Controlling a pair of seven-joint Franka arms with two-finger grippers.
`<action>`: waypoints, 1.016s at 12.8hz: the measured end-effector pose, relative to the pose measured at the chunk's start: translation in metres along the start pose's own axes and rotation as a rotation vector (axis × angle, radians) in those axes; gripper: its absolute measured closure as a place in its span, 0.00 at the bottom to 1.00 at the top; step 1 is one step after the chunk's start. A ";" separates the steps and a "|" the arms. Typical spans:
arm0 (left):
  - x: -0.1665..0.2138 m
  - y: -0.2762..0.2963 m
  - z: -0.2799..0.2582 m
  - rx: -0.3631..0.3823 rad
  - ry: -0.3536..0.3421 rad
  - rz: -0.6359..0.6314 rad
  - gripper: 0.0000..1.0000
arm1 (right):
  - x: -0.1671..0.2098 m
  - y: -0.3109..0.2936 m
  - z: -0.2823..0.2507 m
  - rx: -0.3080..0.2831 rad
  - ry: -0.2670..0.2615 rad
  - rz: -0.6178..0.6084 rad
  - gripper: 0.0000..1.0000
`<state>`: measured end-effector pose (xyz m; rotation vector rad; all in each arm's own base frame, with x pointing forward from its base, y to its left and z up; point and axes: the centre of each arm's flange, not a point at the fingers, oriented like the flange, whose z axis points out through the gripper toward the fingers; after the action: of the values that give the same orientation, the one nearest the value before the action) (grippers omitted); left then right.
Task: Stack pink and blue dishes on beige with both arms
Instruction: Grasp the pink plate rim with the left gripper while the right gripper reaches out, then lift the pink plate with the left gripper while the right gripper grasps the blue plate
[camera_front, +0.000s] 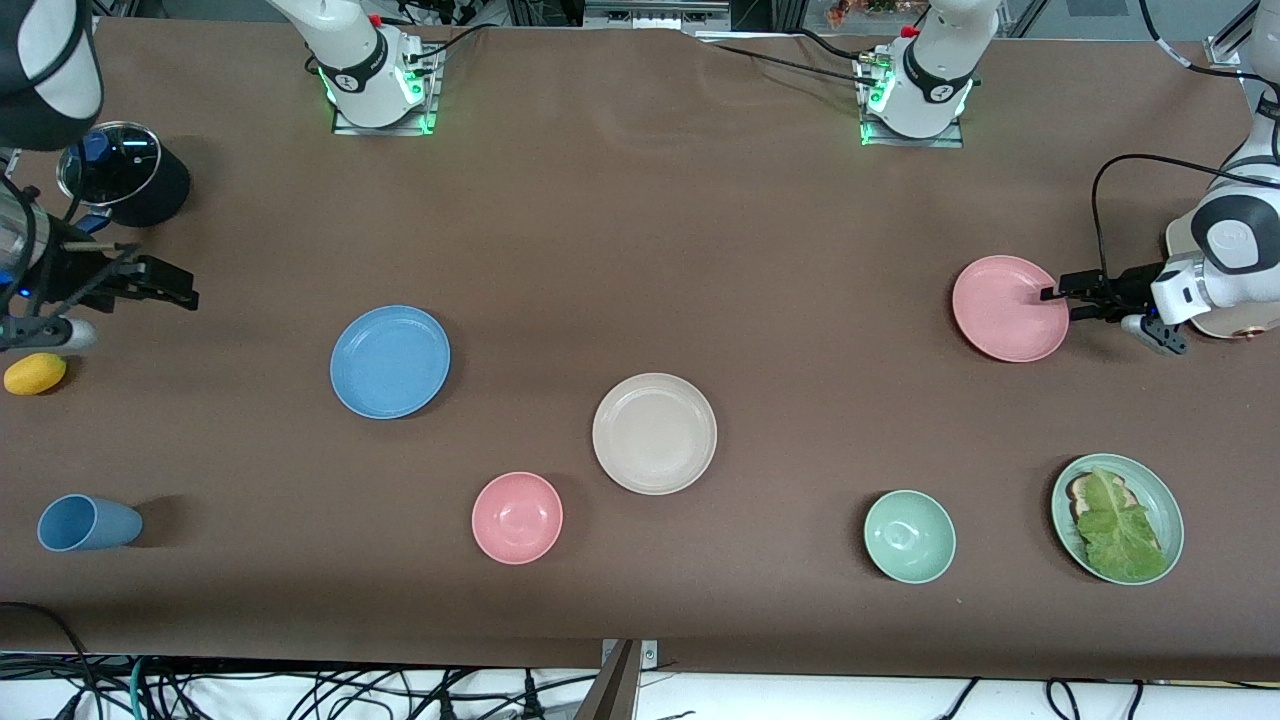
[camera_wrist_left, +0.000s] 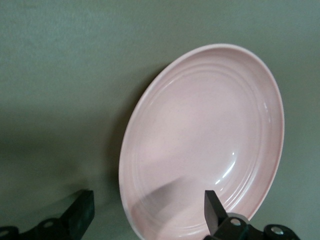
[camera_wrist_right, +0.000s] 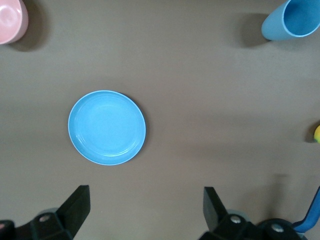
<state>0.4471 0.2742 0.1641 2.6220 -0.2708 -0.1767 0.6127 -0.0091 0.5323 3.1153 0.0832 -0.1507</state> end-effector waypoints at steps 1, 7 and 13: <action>-0.003 0.000 0.003 -0.001 -0.001 -0.004 0.07 | 0.004 -0.001 0.009 0.000 -0.015 -0.001 0.00; -0.002 -0.001 0.001 0.016 0.010 0.014 0.63 | 0.015 -0.008 0.086 -0.001 -0.010 -0.015 0.00; -0.002 -0.002 0.001 0.019 0.013 0.069 0.95 | -0.010 -0.014 0.193 0.001 0.018 -0.022 0.00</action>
<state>0.4457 0.2758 0.1628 2.6275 -0.3602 -0.1341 0.5832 -0.0002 0.3407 3.1179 0.1182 -0.1239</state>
